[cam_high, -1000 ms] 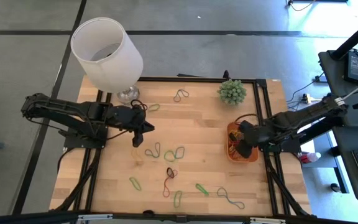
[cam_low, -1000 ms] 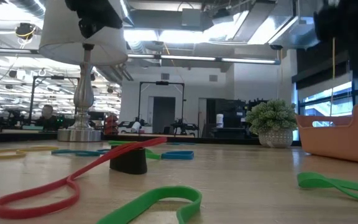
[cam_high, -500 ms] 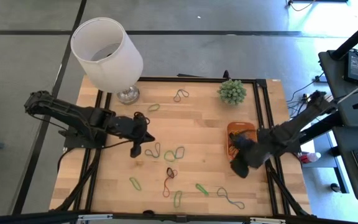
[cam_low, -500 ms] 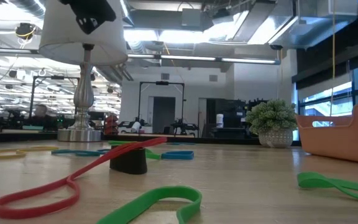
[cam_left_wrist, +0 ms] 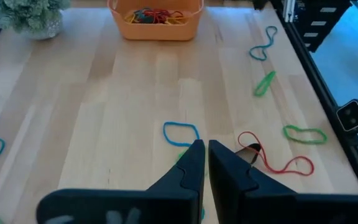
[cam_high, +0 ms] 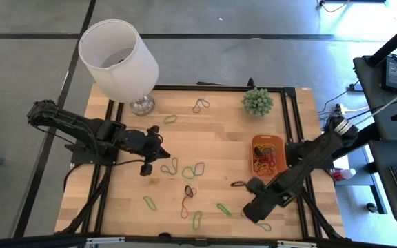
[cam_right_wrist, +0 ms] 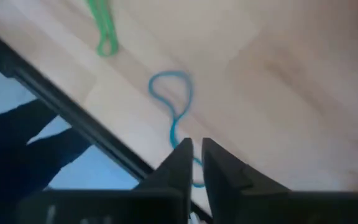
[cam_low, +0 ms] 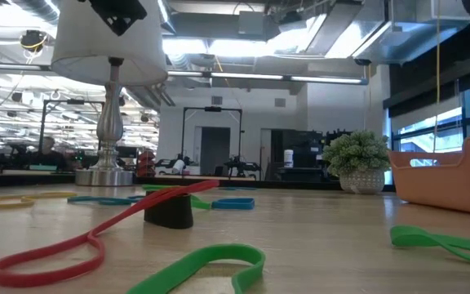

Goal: Pick and place rubber bands into bin
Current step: Put the blue rubber band into the orange bin

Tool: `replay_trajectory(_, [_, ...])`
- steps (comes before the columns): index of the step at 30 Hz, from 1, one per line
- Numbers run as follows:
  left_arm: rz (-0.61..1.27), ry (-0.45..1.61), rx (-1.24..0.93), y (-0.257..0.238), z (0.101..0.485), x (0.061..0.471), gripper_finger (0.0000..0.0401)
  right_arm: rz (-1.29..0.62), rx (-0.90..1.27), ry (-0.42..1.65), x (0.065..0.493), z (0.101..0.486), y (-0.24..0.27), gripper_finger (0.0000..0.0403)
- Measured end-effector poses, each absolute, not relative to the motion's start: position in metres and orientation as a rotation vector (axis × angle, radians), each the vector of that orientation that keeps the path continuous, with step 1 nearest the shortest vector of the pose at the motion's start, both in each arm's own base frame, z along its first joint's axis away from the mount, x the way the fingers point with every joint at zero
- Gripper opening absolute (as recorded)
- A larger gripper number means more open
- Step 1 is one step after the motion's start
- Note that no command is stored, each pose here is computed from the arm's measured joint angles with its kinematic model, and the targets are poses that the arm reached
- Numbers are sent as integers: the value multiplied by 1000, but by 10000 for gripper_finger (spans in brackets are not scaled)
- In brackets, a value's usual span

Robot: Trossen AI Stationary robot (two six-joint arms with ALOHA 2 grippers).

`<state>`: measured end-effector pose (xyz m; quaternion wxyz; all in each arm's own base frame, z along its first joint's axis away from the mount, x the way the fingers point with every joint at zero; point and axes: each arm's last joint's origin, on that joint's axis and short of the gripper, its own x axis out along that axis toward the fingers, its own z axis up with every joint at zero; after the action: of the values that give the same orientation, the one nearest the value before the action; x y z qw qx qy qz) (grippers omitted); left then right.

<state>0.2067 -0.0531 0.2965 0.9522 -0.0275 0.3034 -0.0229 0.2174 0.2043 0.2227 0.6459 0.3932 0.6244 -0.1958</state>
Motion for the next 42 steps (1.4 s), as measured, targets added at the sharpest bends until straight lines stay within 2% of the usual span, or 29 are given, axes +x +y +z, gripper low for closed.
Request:
replay_trajectory(5, [-56, 620, -57, -53, 296, 207, 15, -432, 913, 1469, 228, 193, 225, 100])
replay_trajectory(10, [-79, 630, -62, -54, 296, 206, 15, -477, 1032, 1538, 237, 170, 239, 152])
replay_trajectory(17, [-106, 634, -72, -55, 296, 206, 15, -580, 1117, 1626, 237, 144, 252, 171])
replay_trajectory(22, [-154, 643, -87, -56, 296, 206, 15, -608, 1175, 1651, 237, 129, 265, 155])
replay_trajectory(25, [-154, 643, -87, -56, 296, 206, 15, -662, 1194, 1688, 234, 122, 270, 131])
replay_trajectory(32, [-181, 647, -95, -57, 296, 205, 15, -707, 1154, 1680, 230, 114, 270, 14])
replay_trajectory(38, [-238, 656, -113, -57, 298, 199, 15, -727, 1138, 1642, 233, 126, 272, 4])
replay_trajectory(42, [-241, 647, -115, -54, 303, 190, 15, -827, 1042, 1575, 236, 144, 272, 7])
